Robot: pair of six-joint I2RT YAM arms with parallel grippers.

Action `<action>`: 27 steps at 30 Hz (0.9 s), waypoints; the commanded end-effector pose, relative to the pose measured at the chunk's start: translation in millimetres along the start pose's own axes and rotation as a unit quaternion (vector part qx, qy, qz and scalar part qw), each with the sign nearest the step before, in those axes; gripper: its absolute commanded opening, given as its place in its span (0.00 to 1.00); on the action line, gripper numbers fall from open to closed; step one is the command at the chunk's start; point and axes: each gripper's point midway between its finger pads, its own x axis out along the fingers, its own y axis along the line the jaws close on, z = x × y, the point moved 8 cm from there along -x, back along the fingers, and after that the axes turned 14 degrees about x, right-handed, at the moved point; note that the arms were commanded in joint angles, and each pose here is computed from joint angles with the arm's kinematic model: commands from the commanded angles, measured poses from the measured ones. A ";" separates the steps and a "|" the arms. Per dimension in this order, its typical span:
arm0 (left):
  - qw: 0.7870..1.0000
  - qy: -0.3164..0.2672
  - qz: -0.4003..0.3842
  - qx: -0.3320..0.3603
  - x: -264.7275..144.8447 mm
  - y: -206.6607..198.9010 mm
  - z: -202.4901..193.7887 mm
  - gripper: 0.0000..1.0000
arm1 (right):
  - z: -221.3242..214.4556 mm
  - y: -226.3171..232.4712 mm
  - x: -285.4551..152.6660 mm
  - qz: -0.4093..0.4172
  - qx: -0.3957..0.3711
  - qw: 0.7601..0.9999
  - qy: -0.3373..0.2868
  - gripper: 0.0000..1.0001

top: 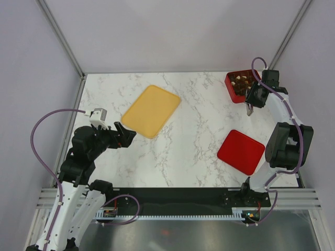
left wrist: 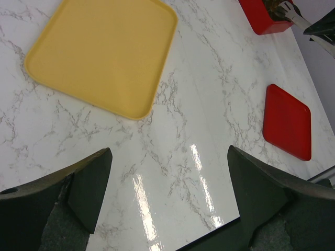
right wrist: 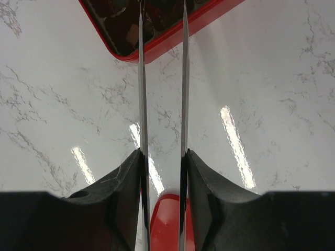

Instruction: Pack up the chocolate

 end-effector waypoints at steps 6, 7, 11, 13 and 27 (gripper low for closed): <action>1.000 -0.014 -0.008 0.014 -0.3 -0.4 4.1 1.00 | 18.8 6.9 -2.4 0.006 -0.004 0.999 -0.031 0.46; 1.000 -0.015 -0.008 0.014 -0.4 -0.5 4.9 1.00 | 19.1 6.9 -2.0 0.006 -0.004 0.999 -0.031 0.46; 1.000 -0.015 -0.008 0.015 -0.4 -0.5 4.8 1.00 | 20.1 4.7 -1.7 -0.007 -0.005 0.999 -0.035 0.47; 1.000 -0.016 -0.009 0.015 -0.7 -0.8 5.3 1.00 | 22.1 4.9 -3.0 -0.010 -0.005 0.999 -0.038 0.47; 1.000 -0.016 -0.009 0.015 -1.0 -1.0 5.4 1.00 | 30.5 14.5 -18.8 0.012 -0.006 0.999 -0.048 0.48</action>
